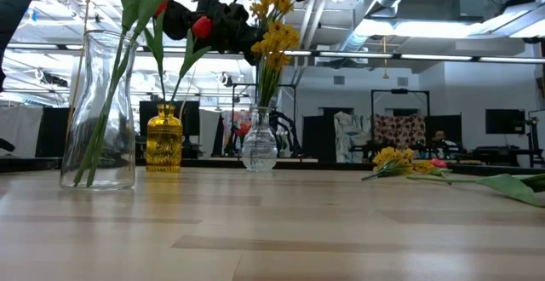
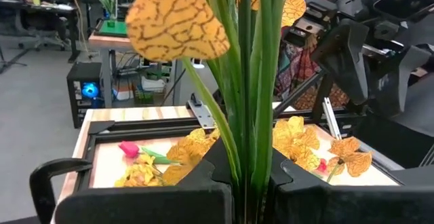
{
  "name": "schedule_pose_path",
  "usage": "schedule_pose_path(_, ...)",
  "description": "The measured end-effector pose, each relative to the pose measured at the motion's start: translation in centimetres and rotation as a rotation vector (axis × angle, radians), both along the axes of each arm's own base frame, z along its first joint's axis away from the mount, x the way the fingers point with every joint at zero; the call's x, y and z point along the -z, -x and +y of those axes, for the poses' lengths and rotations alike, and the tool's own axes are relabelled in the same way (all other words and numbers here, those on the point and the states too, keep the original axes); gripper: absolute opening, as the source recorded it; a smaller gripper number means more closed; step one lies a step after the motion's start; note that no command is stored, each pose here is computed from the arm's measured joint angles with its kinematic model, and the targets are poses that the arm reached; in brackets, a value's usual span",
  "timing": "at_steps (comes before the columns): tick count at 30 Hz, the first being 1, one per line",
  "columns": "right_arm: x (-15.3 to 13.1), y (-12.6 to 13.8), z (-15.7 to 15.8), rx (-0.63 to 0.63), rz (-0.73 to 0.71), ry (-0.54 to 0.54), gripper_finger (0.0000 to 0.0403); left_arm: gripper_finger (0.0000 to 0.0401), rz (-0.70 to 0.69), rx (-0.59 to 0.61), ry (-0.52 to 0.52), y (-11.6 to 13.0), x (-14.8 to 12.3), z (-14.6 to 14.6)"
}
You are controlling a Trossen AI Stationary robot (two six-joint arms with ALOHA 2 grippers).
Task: Sort flowers into vase by color
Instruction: Put the right yellow flowers into the top transparent vase
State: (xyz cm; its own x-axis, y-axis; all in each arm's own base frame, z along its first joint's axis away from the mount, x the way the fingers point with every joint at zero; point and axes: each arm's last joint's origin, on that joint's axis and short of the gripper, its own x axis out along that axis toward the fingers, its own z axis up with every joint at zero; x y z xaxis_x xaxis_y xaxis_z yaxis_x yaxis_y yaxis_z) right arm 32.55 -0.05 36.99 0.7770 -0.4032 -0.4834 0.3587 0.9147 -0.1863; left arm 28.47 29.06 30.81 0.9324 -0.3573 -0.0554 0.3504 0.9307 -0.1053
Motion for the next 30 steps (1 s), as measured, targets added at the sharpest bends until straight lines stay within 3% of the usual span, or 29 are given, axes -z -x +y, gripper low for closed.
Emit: schedule_pose_path(30, 0.00, 0.00, 0.03, -0.001, 0.000, 0.000, 0.0211, 0.0000, 0.022, 0.017, -0.010, 0.04, 0.61, -0.18)
